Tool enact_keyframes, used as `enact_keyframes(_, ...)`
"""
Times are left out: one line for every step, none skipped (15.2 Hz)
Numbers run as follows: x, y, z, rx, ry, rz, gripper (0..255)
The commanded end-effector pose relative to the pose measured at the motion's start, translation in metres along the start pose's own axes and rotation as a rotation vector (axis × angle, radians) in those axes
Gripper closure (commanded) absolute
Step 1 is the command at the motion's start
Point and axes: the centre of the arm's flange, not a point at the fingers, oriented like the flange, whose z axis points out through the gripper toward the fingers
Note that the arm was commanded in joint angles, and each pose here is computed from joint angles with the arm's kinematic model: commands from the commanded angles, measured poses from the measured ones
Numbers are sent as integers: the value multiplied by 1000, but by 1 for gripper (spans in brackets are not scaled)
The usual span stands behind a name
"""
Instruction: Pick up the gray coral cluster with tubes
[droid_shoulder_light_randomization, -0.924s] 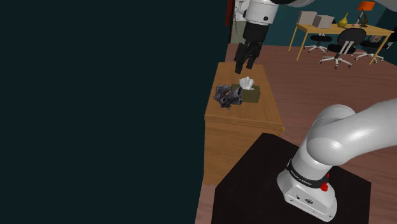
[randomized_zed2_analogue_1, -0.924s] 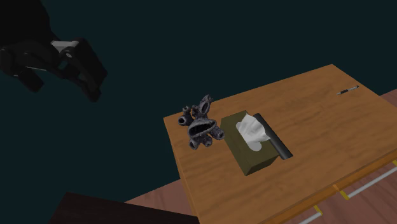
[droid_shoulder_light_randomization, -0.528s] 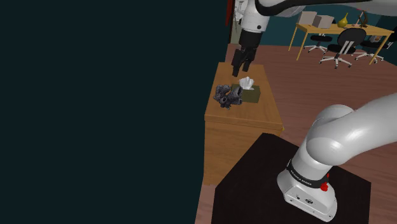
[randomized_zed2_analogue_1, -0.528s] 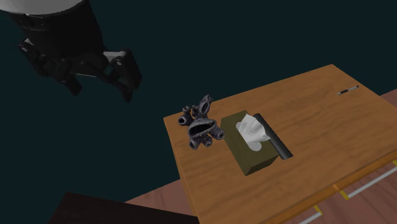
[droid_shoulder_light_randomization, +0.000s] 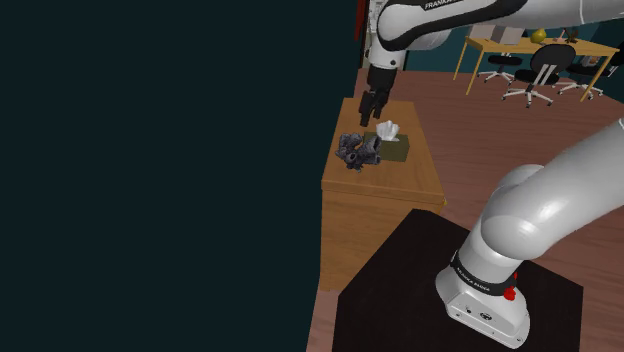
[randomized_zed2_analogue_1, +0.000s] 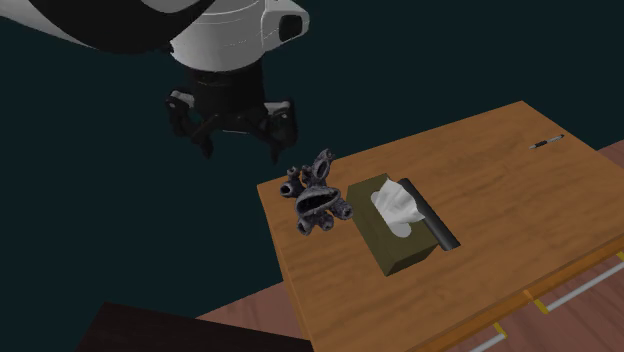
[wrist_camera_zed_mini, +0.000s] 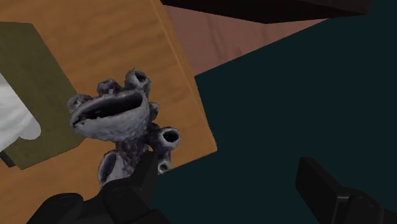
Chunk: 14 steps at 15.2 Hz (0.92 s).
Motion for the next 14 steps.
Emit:
enact_keyframes(12,18,16,-4,-4,-17,0)
enact_keyframes(18,27,24,-6,-6,-25,0)
enact_keyframes(25,36,31,-7,-8,-33,0)
enact_keyframes(31,45,38,-9,-10,-41,0)
enact_keyframes(38,54,45,-10,-13,-48,0)
enact_keyframes(44,63,52,-12,-15,-56,0)
enact_keyframes(51,72,59,-13,-17,-64,0)
enact_keyframes(57,81,66,-15,-19,-72,0)
enact_keyframes(64,90,73,-16,-21,-80,0)
enact_keyframes(71,98,81,-18,-24,-87,0)
enact_keyframes(78,107,88,-19,-26,-95,0)
enact_keyframes(84,116,95,-21,-28,-103,0)
enact_keyframes(90,122,100,-22,-30,-109,0)
enact_keyframes(89,123,105,-22,-30,-109,0)
